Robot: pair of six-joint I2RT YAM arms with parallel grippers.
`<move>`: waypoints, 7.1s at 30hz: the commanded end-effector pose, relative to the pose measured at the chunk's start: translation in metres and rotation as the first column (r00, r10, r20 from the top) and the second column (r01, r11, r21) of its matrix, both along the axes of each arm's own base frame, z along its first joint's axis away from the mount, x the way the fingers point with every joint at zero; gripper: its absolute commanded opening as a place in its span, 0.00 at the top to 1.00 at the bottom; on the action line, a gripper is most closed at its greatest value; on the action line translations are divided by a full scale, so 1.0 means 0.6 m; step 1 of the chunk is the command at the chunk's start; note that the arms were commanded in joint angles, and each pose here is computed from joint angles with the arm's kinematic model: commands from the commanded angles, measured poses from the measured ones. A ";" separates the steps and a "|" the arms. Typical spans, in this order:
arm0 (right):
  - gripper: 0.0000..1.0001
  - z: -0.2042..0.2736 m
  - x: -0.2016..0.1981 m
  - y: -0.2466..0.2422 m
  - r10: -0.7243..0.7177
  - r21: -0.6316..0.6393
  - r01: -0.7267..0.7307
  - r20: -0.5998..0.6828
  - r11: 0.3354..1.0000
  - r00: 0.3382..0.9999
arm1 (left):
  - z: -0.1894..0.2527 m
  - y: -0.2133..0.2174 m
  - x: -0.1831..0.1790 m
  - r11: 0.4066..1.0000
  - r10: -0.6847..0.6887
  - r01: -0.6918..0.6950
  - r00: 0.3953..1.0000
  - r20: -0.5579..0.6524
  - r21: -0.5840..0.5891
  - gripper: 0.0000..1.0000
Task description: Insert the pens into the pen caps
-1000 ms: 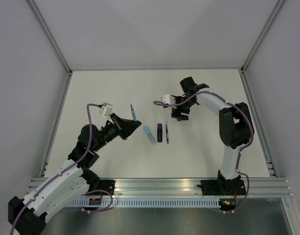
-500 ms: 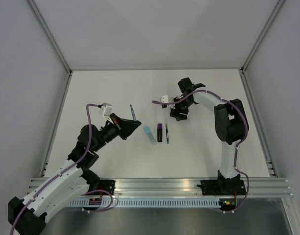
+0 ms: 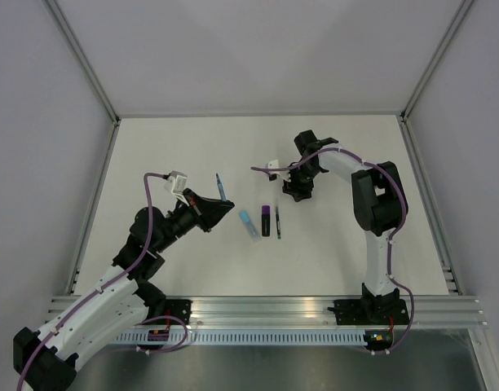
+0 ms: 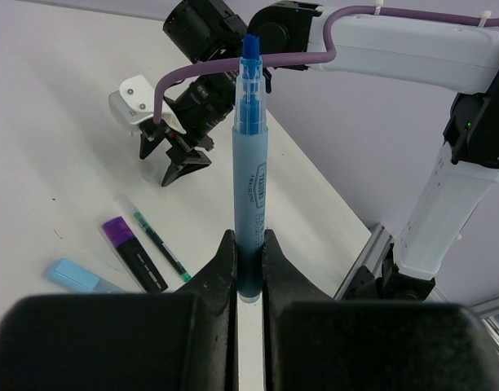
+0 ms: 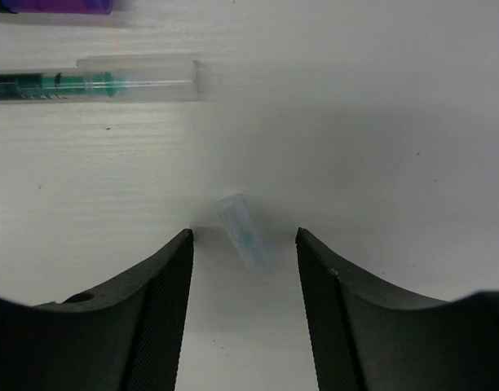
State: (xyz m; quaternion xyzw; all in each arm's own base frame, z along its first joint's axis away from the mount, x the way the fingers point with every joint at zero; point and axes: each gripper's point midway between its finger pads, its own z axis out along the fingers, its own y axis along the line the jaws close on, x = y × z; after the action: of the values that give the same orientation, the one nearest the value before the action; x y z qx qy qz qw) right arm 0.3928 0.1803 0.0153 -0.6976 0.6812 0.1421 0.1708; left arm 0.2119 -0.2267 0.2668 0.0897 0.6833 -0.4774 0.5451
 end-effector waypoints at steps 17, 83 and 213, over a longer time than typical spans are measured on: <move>1.00 -0.040 -0.002 -0.009 -0.128 -0.036 0.126 -0.058 0.991 0.990 | 0.013 0.004 0.009 0.999 0.033 -0.033 0.999 0.021 -0.003 0.98; 1.00 0.633 -0.301 0.225 0.079 0.850 0.462 -0.458 -0.253 0.886 | 0.042 -0.094 -0.092 0.883 -0.465 0.468 0.865 0.190 0.029 0.98; 1.00 0.321 -0.444 0.261 -0.041 0.763 0.534 -0.560 0.363 0.827 | 0.143 -0.098 0.021 0.975 -0.210 0.217 0.970 0.123 -0.048 0.98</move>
State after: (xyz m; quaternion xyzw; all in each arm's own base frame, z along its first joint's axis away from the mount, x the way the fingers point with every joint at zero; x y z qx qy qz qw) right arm 0.2095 0.3119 0.3032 -0.1656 0.5651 0.5782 0.5647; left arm 0.1614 -0.2942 0.2360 0.2544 0.7165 -0.5521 0.3422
